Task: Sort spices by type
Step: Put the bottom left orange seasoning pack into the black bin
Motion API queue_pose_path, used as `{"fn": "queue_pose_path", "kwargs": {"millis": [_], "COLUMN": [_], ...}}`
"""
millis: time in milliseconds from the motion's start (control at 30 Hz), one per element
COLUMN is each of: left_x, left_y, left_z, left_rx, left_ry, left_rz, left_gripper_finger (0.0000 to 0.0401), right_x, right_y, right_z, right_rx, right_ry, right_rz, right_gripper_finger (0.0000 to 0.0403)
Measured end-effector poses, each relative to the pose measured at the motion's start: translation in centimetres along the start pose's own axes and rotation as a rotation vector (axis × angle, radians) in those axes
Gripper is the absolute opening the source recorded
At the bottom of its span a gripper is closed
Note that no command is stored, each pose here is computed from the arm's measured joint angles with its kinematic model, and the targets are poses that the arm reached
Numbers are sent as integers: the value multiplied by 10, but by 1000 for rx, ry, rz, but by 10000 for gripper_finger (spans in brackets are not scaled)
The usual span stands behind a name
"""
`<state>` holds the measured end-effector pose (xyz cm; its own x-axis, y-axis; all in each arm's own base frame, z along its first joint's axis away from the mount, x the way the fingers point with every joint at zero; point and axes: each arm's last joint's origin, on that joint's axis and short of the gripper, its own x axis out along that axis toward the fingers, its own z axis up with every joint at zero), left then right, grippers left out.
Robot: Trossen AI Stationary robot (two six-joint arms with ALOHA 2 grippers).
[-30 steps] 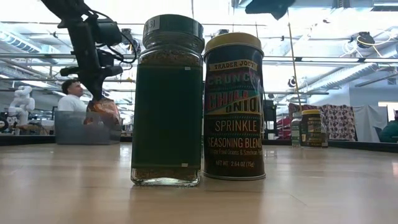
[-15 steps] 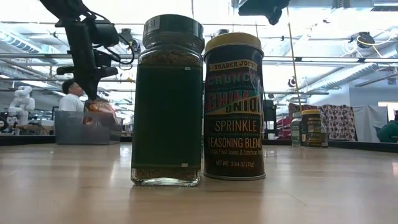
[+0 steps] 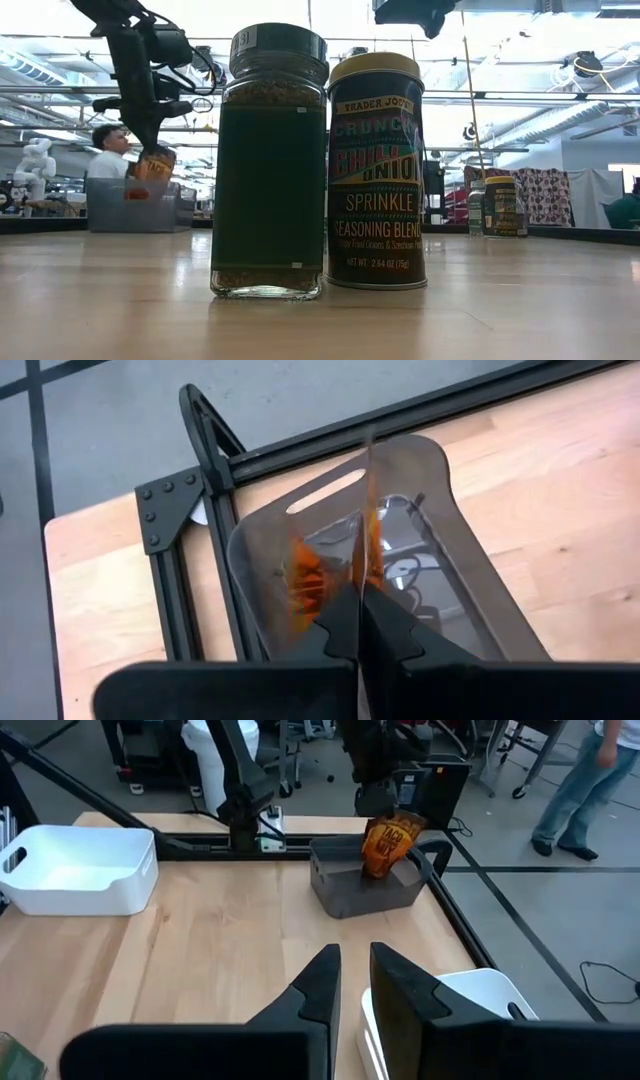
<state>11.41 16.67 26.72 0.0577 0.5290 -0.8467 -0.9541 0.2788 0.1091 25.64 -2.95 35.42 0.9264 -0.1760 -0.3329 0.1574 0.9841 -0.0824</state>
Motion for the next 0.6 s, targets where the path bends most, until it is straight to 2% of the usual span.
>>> {"fn": "queue_pose_path", "kwargs": {"millis": [267,600], "left_x": [3,26], "left_y": [-1,-8], "left_z": [1,9], "left_rx": [4,-9], "left_ry": [4,26], "left_rz": [21,89], "left_gripper_finger": [0,0], "right_x": [0,0], "right_y": [0,0], "right_z": [0,-2], "right_rx": [-7,-6], "right_ry": [1,18], "right_rz": [0,2], "right_gripper_finger": [41,41]}}
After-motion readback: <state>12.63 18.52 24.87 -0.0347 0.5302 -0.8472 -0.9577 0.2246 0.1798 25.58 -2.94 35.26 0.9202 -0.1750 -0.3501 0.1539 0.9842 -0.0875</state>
